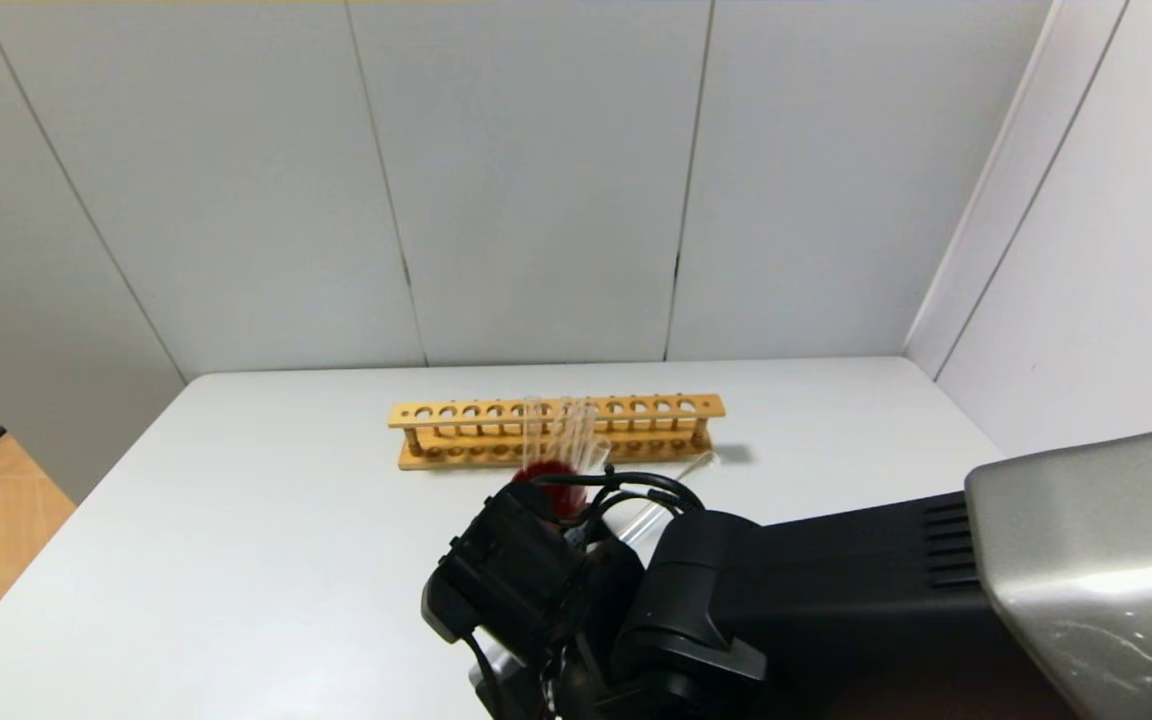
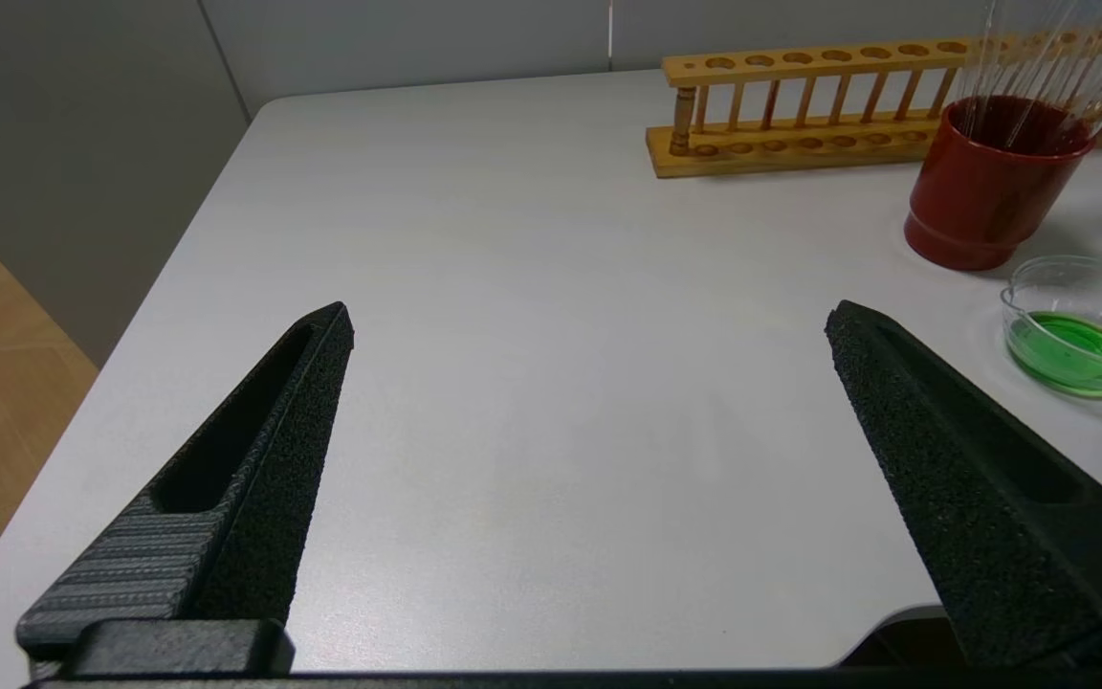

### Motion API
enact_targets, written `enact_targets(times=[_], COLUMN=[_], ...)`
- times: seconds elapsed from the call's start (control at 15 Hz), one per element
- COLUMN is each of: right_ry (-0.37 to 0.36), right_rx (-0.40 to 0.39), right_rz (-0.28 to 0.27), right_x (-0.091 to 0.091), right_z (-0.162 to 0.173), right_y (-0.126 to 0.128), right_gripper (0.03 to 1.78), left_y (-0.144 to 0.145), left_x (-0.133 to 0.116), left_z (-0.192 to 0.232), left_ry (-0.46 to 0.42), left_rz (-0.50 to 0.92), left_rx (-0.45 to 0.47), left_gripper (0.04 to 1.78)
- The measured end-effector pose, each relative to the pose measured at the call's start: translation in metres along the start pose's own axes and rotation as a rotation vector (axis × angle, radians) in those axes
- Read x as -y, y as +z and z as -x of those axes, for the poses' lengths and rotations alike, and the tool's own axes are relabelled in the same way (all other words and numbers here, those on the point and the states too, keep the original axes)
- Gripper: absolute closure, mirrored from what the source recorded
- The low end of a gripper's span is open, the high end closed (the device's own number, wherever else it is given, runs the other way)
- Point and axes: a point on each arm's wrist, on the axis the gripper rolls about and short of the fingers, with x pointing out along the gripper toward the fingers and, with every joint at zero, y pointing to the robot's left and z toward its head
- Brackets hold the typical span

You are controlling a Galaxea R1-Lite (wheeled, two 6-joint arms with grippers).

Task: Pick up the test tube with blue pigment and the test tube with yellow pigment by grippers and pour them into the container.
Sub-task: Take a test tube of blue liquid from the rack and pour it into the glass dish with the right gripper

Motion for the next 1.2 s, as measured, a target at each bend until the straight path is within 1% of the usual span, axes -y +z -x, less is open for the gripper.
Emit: enact_targets(times=[0.13,0.33,0.53,0.87,1.0,1.07,1.2], right_ry=[0.001,0.001,0.001,-0.006,-0.010,-0.016,-0.051], right_rx=[0.000,-0.024,-0.026,-0.024,-0.018,-0.011,0.021], right_rz=[0.006,0.020,0.030,0.022,0.001,-0.026,-0.127], right_x=[-0.0010,-0.0045,-0.0048,-0.0039,-0.0033,-0.0022,0.0028], right_z=[-0.0001,0.0001,0.0005,0.0008,0.0015,0.0024,0.0060], right_y=[0.0024,0.0042,0.0047,0.0057,0.0053,0.0049,0.0039], right_gripper=[1.49,1.49,1.49,1.49,1.49,1.49,1.49], left_y=[-0.0001,0.0000,0.0000,0.0000,0.0000,0.0000,0.0000], left_x=[0.0000,0.0000,0.0000,0.0000,0.0000,0.0000,0.0000], left_z=[0.0000,0.0000,0.0000,0.0000,0.0000,0.0000,0.0000], left_ry=[0.000,0.000,0.000,0.000,0.000,0.000,0.000], left_rz=[0.000,0.000,0.000,0.000,0.000,0.000,0.000], left_rx=[-0.001,0.000,0.000,0.000,0.000,0.000,0.000], left_gripper=[0.07,0.07,0.07,0.07,0.07,0.07,0.07])
